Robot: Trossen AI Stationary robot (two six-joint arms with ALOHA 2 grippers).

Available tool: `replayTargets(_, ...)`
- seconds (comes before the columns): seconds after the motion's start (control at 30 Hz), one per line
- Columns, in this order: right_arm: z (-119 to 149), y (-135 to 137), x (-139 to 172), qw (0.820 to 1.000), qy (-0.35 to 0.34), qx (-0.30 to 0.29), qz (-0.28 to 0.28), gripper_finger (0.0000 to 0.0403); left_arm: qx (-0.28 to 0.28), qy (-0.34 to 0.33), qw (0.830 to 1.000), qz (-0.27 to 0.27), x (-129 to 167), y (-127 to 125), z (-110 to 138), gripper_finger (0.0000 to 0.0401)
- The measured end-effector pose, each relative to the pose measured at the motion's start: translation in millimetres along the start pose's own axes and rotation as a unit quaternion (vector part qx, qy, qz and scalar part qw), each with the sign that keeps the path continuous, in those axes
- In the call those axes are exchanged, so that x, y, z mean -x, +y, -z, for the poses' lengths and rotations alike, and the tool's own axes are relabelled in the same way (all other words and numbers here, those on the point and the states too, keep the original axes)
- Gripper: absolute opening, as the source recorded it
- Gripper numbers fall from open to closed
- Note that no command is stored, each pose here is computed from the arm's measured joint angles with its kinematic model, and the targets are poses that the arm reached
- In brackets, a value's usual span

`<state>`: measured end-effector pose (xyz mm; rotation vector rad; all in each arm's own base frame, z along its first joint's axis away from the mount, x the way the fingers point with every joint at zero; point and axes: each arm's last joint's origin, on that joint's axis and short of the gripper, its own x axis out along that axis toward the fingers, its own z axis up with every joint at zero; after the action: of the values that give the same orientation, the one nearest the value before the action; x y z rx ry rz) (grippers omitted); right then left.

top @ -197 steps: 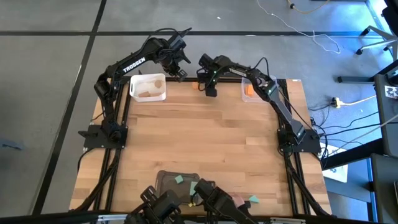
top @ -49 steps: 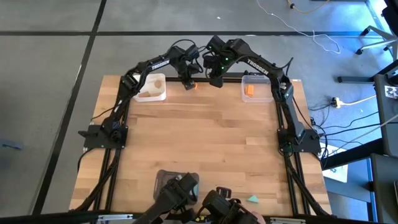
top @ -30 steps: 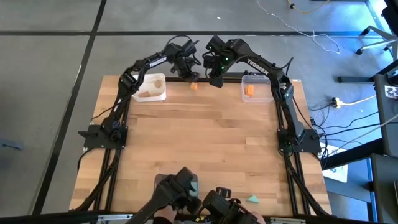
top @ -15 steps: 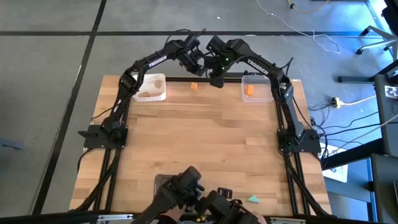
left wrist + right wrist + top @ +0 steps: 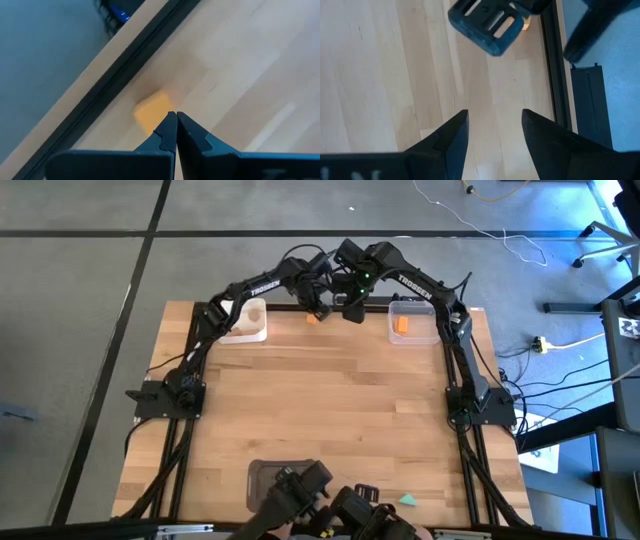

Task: Sort & place blocks by color
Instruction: Put the yellow block into the transparent bin

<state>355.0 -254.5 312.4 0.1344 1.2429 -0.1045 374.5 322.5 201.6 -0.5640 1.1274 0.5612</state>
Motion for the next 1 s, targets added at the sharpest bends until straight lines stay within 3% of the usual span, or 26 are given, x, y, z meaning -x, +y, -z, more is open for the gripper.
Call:
replayTargets(0.53,0,0,0,1.0,0.0,-0.001,0.0,0.0184,0.045,0.105,0.991,-0.072,10,55,21,0.0)
replayTargets(0.7,0,0,0,1.0,0.0,-0.001,0.0,0.0184,0.053,0.07,0.996,-0.03,33,56,17,0.0)
replayTargets(0.9,1,0,0,1.0,0.002,-0.002,-0.001,0.0184,-0.005,-0.032,0.999,-0.01,47,32,-2,0.0)
replayTargets(1.0,3,-2,0,1.0,0.008,-0.005,-0.004,0.0184,-0.015,-0.045,0.999,0.018,46,24,-5,0.0)
